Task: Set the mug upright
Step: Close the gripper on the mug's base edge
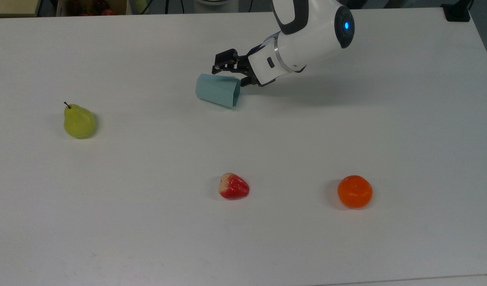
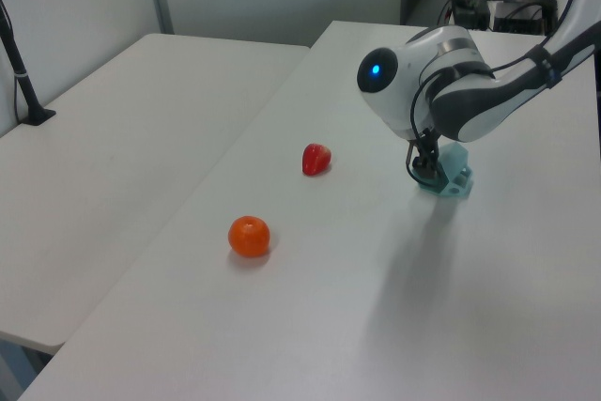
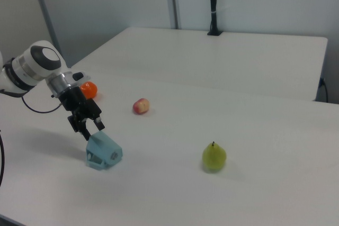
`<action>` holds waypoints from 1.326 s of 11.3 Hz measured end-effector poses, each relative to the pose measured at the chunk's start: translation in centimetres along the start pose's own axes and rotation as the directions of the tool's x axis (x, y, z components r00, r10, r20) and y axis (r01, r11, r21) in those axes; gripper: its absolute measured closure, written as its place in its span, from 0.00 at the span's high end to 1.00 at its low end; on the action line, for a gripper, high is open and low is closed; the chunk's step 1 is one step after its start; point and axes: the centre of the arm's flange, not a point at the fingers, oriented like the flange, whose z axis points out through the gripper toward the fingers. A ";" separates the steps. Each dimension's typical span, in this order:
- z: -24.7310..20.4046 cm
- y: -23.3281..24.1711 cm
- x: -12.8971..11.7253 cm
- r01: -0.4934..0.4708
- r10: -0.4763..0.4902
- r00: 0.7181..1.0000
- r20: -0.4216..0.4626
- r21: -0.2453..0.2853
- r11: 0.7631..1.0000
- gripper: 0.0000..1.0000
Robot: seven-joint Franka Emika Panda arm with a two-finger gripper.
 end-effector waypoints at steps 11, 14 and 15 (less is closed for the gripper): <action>4.3 -1.4 1.0 0.029 -0.022 0.998 0.065 -0.117 0.993 0.70; 4.0 -1.0 1.1 0.024 -0.016 0.998 0.060 -0.130 0.991 0.32; 3.7 -0.7 1.1 0.020 -0.012 0.998 0.057 -0.136 0.990 0.18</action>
